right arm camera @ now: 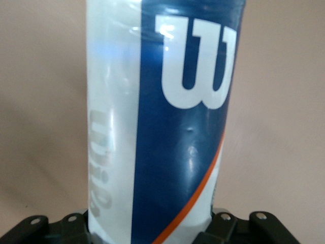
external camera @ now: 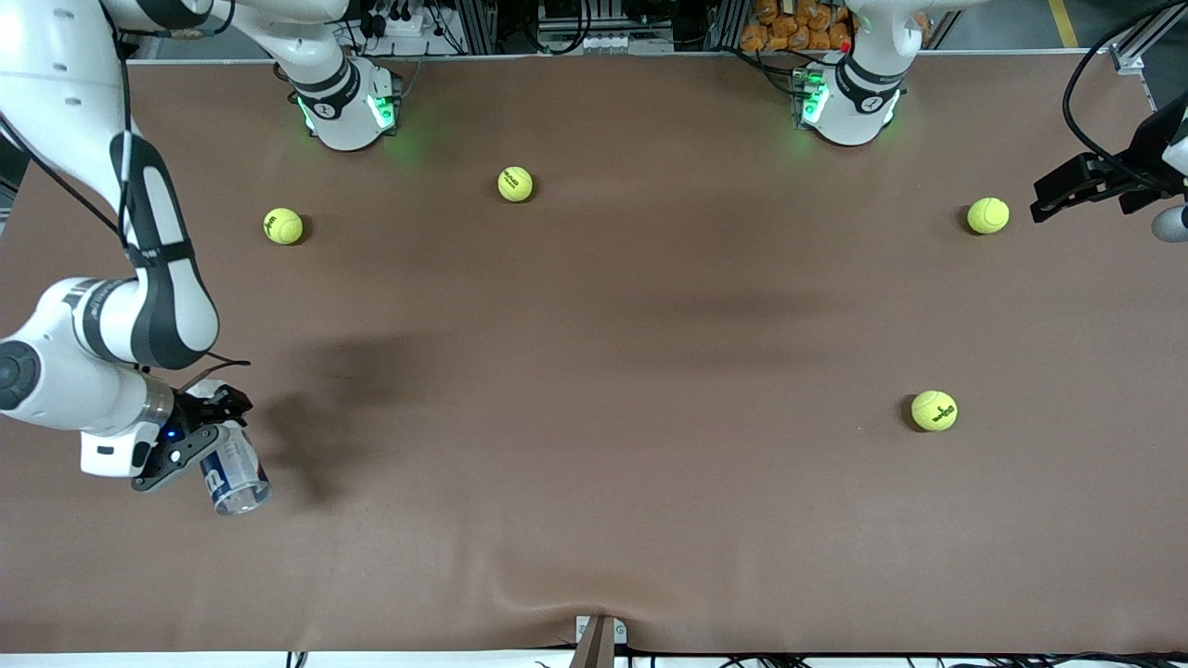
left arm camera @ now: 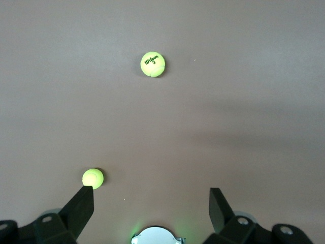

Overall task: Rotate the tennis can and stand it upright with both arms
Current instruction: 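Lift the can with the right gripper and carry it toward table center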

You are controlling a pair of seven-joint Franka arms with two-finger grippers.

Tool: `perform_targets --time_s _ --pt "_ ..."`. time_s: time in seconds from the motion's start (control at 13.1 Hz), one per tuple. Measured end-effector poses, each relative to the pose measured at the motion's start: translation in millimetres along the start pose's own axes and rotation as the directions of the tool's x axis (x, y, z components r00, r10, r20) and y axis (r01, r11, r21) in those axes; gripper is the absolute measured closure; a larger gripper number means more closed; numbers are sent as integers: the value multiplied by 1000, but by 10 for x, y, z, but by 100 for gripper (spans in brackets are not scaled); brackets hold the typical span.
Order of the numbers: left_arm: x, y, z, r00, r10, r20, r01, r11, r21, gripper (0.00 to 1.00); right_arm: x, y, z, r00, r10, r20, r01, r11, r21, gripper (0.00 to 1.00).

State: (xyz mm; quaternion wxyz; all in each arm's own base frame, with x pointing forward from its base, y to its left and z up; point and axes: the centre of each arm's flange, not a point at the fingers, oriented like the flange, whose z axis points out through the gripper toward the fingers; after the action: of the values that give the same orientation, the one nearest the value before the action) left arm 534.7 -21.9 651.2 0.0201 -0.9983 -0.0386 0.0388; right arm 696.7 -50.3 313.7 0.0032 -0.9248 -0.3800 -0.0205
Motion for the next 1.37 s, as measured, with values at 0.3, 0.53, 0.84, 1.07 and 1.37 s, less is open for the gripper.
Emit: perform_targets --time_s 0.3,0.53,0.84,1.07,1.37 --pt "0 -1 1 1000 0 0 0 1000 0 0 655 -446 -310 957 -286 -39 284 958 -51 42" --pt "0 -1 1 1000 0 0 0 1000 0 0 1137 -907 -459 878 -475 -53 471 879 -81 42" --pt "3 -1 17 1000 0 4 0 1000 0 0 1980 -2197 -402 734 -675 -74 666 737 -116 38" --pt "34 2 64 1000 0 13 0 1000 1 0 2405 -3146 -173 630 -771 -88 758 636 -144 36" --pt "54 3 97 1000 0 20 0 1000 1 0 2618 -3830 364 589 -802 -95 788 597 -149 36"
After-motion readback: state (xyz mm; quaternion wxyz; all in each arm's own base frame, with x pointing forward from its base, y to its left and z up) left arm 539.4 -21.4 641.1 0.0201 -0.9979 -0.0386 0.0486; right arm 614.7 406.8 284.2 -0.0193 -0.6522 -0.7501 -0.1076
